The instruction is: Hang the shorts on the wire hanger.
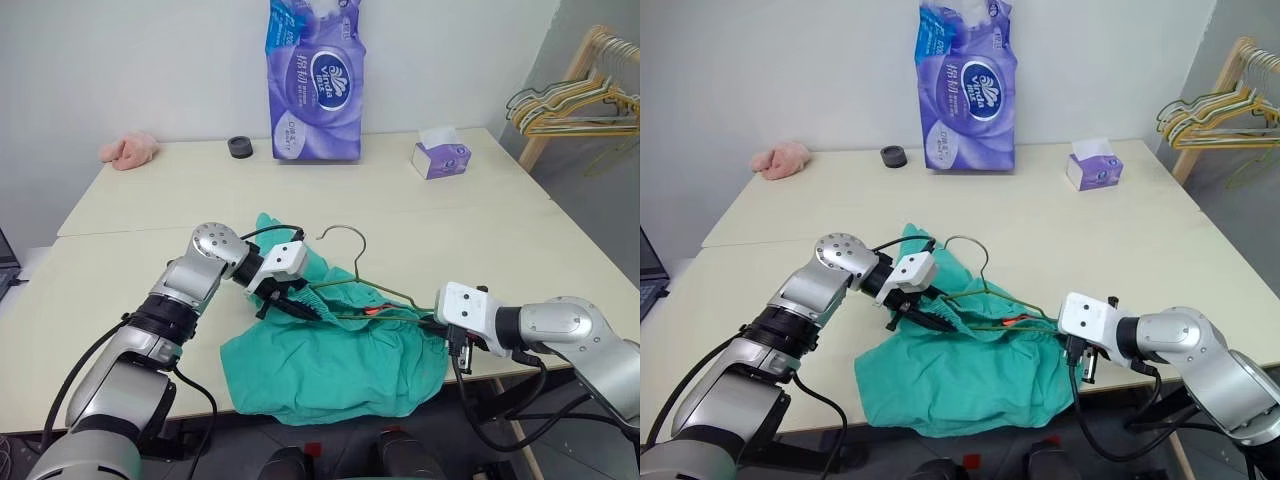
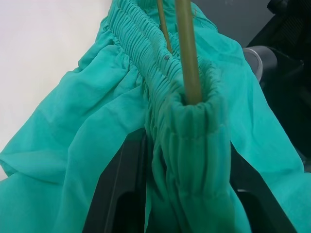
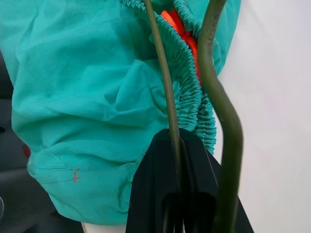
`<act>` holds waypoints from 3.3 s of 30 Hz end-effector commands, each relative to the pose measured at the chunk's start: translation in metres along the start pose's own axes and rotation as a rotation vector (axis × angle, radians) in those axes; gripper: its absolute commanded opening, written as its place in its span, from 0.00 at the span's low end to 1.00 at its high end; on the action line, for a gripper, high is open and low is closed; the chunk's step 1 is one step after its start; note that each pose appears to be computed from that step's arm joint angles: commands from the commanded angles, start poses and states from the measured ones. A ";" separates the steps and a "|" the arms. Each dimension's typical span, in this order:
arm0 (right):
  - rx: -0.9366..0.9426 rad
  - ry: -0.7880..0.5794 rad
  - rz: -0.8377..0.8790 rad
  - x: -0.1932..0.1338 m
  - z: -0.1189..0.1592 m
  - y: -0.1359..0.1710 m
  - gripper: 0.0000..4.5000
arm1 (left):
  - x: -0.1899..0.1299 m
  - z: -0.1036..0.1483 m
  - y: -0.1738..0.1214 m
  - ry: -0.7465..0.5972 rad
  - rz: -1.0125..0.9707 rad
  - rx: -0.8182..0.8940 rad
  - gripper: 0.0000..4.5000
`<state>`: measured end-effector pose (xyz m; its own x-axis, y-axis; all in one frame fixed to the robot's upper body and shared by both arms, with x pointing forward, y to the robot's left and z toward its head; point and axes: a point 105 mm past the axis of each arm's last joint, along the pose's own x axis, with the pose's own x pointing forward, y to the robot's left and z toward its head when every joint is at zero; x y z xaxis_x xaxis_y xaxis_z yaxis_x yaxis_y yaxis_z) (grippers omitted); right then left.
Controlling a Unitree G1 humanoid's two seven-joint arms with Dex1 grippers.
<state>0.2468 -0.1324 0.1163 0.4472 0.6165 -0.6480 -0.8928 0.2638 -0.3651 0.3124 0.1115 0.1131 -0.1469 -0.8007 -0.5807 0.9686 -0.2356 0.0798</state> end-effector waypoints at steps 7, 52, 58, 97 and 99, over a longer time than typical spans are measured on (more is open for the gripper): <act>-0.179 0.061 -0.054 -0.036 -0.002 -0.025 0.56 | -0.005 0.000 0.011 0.012 0.073 0.015 0.21; 0.820 -0.167 -0.325 0.003 -0.038 -0.009 0.00 | -0.025 0.020 0.025 -0.063 0.177 0.040 0.17; 0.741 -0.105 -0.432 -0.022 -0.057 -0.034 0.00 | -0.034 0.043 0.009 -0.165 0.109 -0.009 0.17; 0.730 -0.110 -0.366 -0.033 -0.057 -0.031 0.00 | -0.026 0.036 -0.002 -0.055 0.044 0.149 0.17; 0.732 -0.112 -0.364 -0.033 -0.057 -0.031 0.00 | -0.026 0.035 -0.004 -0.050 0.038 0.148 0.17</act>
<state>0.2596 -0.1956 0.0995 0.7132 0.4815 -0.5095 -0.5355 0.8432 0.0473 0.3072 0.1121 0.1461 -0.1270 -0.8356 -0.5344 0.9445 -0.2665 0.1922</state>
